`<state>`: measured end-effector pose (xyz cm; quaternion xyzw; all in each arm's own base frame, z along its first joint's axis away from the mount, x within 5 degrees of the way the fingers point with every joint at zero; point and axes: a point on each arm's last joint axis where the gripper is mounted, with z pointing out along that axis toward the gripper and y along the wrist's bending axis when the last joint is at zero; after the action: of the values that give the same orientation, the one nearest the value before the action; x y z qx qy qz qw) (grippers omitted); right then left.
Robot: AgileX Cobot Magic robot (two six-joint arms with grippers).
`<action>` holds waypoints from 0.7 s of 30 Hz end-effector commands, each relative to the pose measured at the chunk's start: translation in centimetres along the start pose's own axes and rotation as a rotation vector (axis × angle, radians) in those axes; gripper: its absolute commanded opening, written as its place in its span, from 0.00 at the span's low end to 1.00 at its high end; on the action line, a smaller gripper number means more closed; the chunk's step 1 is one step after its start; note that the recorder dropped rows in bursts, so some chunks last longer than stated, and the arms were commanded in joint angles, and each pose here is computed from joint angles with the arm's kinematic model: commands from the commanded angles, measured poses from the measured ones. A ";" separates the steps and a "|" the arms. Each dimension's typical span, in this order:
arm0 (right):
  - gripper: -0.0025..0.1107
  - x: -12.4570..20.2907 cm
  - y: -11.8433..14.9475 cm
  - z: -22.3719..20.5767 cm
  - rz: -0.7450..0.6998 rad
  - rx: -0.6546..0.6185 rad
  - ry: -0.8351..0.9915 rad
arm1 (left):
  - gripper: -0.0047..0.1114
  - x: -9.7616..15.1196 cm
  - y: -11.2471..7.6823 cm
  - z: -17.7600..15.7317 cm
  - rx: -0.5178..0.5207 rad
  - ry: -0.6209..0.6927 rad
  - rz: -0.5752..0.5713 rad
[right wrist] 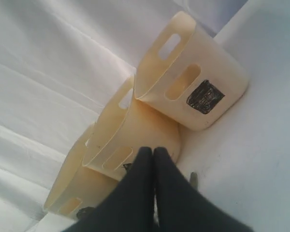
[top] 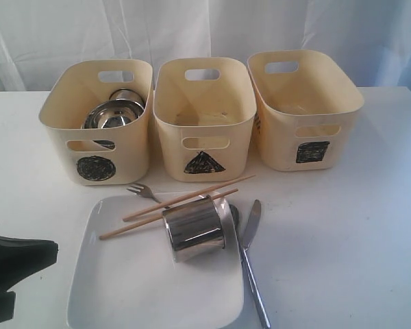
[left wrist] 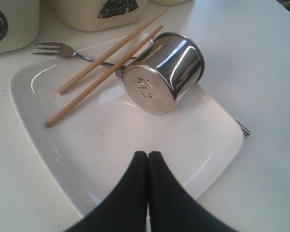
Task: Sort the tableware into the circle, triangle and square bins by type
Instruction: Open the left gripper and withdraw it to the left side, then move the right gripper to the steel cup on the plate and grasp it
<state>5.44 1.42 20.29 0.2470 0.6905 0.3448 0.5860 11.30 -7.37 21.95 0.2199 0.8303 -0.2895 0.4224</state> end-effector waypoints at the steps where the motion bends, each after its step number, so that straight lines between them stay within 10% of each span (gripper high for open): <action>1: 0.02 -1.7 2.9 -0.6 -0.140 -0.076 0.028 | 0.04 0.1 0.0 -0.1 -0.003 -0.009 -0.005; 12: 0.02 -5.8 10.1 9.6 -0.635 -0.021 0.529 | 0.04 0.1 0.0 -0.1 0.001 -0.008 -0.005; 21: 0.02 -2.1 9.4 21.3 -0.630 -0.190 1.014 | 0.04 0.2 -0.3 -0.1 0.027 0.000 -0.005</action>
<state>23.92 8.61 28.73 -0.1796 0.8979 0.2513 0.3137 11.33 -7.33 21.97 0.2202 0.8300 -0.2862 0.4251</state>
